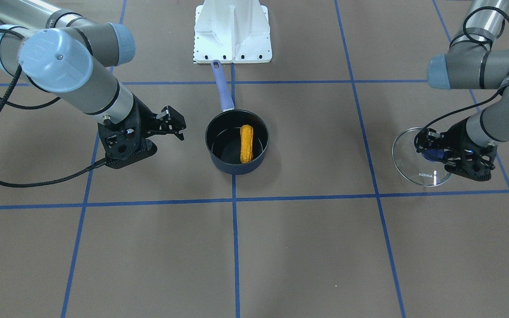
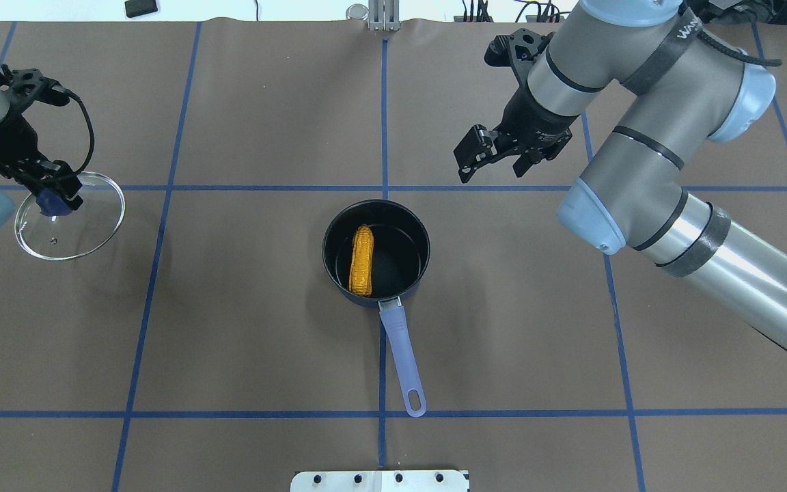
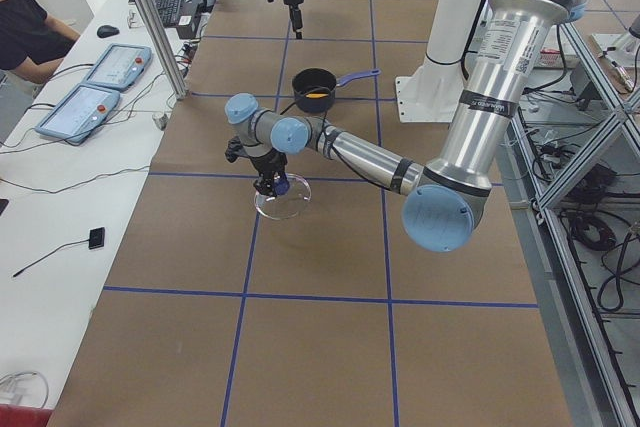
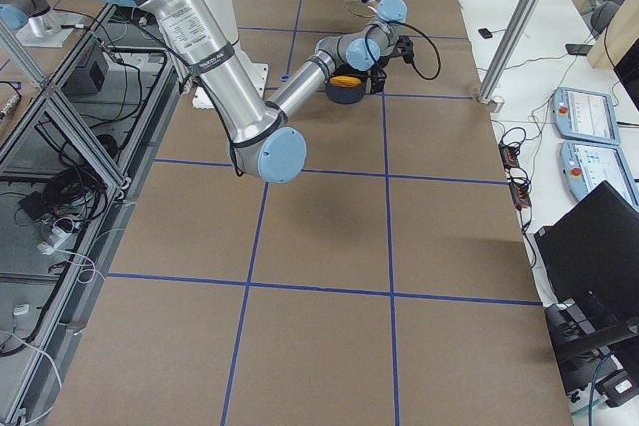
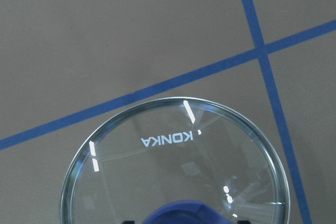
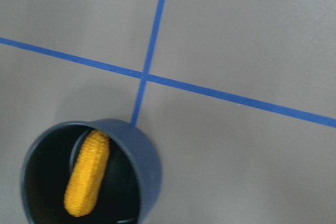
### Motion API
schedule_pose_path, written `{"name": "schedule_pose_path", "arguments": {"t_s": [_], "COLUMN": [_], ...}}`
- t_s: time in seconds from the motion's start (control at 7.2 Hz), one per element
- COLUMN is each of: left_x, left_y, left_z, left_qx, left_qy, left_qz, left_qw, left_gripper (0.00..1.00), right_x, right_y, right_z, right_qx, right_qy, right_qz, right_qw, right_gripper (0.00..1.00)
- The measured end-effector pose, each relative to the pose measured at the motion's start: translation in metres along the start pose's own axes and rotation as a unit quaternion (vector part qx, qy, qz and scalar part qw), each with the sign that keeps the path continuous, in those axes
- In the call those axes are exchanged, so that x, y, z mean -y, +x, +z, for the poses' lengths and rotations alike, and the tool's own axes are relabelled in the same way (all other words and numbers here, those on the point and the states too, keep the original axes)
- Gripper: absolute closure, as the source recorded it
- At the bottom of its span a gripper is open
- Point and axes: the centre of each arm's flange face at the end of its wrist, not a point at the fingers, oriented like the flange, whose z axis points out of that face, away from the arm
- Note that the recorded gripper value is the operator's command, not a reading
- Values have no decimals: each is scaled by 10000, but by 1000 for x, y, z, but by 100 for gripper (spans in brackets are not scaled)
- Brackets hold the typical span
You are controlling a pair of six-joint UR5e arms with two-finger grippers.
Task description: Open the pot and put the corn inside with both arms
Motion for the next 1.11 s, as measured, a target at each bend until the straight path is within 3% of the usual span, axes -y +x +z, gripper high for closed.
{"name": "schedule_pose_path", "arguments": {"t_s": [0.97,1.11], "left_x": [16,16], "left_y": [5,9], "left_z": [32,36], "left_qx": [-112,-118], "left_qy": [48,20], "left_qz": [-73,-42], "left_qw": [9999,9999], "left_gripper": [31,9], "right_x": [-6,-7], "right_y": [30,32], "right_z": [7,8], "right_qx": [-129,-139], "right_qy": [-55,-65], "right_qz": [-187,-243], "right_qw": [9997,9996], "right_gripper": [0,0]}}
